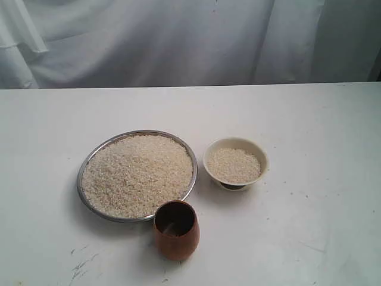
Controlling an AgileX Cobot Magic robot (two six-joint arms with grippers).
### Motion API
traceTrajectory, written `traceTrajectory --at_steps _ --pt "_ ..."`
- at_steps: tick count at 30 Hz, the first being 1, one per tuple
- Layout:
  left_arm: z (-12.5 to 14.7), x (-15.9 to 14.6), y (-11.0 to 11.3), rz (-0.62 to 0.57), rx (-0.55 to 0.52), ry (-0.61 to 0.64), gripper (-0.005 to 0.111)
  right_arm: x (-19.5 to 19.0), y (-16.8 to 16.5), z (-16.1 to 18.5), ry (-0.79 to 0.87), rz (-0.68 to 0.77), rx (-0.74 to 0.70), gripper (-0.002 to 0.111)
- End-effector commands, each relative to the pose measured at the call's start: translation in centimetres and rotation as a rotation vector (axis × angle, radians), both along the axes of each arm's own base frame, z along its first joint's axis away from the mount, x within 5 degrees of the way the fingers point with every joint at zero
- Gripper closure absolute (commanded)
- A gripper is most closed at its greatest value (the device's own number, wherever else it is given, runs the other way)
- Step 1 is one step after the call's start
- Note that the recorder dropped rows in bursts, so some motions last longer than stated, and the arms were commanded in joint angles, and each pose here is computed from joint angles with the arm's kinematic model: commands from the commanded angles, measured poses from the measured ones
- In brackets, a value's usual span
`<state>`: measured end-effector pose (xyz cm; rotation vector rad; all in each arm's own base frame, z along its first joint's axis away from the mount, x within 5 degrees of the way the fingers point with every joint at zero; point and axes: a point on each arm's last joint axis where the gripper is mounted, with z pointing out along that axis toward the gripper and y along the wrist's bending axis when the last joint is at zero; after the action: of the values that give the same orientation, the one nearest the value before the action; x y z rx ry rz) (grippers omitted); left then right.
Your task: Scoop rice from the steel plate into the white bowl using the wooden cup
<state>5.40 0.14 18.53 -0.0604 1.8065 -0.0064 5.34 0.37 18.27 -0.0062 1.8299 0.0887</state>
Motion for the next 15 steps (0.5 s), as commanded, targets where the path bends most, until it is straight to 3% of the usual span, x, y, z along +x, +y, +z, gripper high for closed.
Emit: traceTrajectory --at_steps 1,7,15 --pt "-0.1 0.0 0.0 0.002 -0.006 -0.003 0.107 0.2 0.0 1.0 -0.116 0.004 0.009 0.108" --pt "-0.1 0.0 0.0 0.002 -0.006 -0.003 0.107 0.0 -0.1 4.5 -0.507 -0.014 0.097 0.108" --pt "-0.1 0.0 0.0 0.002 -0.006 -0.003 0.107 -1.5 -0.7 7.7 -0.889 -0.038 0.221 0.108"
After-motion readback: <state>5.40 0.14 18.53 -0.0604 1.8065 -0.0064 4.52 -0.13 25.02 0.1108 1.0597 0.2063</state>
